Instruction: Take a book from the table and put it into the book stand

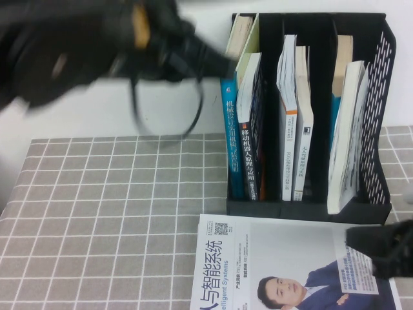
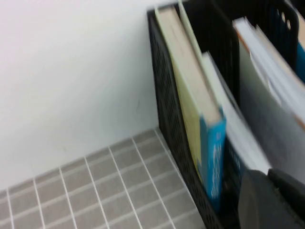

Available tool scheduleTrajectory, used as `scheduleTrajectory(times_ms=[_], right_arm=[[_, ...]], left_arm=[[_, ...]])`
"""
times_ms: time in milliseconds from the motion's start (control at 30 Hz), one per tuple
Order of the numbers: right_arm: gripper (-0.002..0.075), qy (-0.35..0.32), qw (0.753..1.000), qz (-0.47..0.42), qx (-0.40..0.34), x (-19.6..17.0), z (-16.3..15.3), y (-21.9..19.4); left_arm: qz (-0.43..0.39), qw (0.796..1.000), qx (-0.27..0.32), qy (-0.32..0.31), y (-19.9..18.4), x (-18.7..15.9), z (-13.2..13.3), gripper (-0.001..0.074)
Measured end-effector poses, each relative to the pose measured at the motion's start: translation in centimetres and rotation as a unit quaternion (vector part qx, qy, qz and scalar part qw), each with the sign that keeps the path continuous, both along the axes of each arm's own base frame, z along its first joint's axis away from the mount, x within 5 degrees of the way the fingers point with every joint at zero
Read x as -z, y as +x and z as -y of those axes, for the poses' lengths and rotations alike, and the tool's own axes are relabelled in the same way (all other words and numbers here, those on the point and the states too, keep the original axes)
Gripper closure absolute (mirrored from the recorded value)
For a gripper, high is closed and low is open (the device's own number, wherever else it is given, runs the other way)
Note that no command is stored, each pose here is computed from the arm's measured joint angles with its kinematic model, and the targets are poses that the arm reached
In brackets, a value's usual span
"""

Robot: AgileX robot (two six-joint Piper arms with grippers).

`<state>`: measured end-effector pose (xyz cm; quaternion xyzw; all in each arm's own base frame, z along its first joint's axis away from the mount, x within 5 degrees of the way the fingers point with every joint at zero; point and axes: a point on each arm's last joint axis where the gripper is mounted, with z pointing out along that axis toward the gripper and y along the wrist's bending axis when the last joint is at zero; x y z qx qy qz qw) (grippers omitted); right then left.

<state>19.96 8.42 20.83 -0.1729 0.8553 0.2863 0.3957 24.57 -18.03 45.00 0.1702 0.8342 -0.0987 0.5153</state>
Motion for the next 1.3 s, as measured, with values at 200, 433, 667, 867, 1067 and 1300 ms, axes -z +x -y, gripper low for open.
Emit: scheduleTrajectory(times_ms=[200,433,667,867,1067,1300], right_arm=[[0.0728,0.023,0.998,-0.043,-0.041,2.1,-1.4,3.3],[0.0728,0.053,0.996,-0.058,-0.048,2.4,-2.5,7.3],[0.0728,0.035,0.999,0.029,-0.002,-2.5,-2.1,9.7],[0.0728,0.029,0.987,0.146,0.061,-9.7,-1.1,10.3],[0.0728,0.033,0.984,0.166,0.047,-10.8,-1.2,10.1],[0.0728,-0.038,0.971,0.235,0.025,-13.1,-0.6,8.1]], left_arm=[[0.017,1.0,-0.008,-0.008,-2.5,1.0,-2.4,0.0734],[0.065,0.998,-0.015,-0.003,-3.8,-0.6,-4.0,0.0735],[0.073,0.997,-0.021,0.008,-3.8,-0.8,-4.3,0.0736],[0.087,0.996,-0.023,0.017,-3.7,-1.0,-4.4,0.0736],[0.091,0.995,-0.022,0.018,-3.7,-1.0,-4.4,0.0736],[0.073,0.997,-0.016,0.003,-3.7,0.5,-4.1,0.0736]])
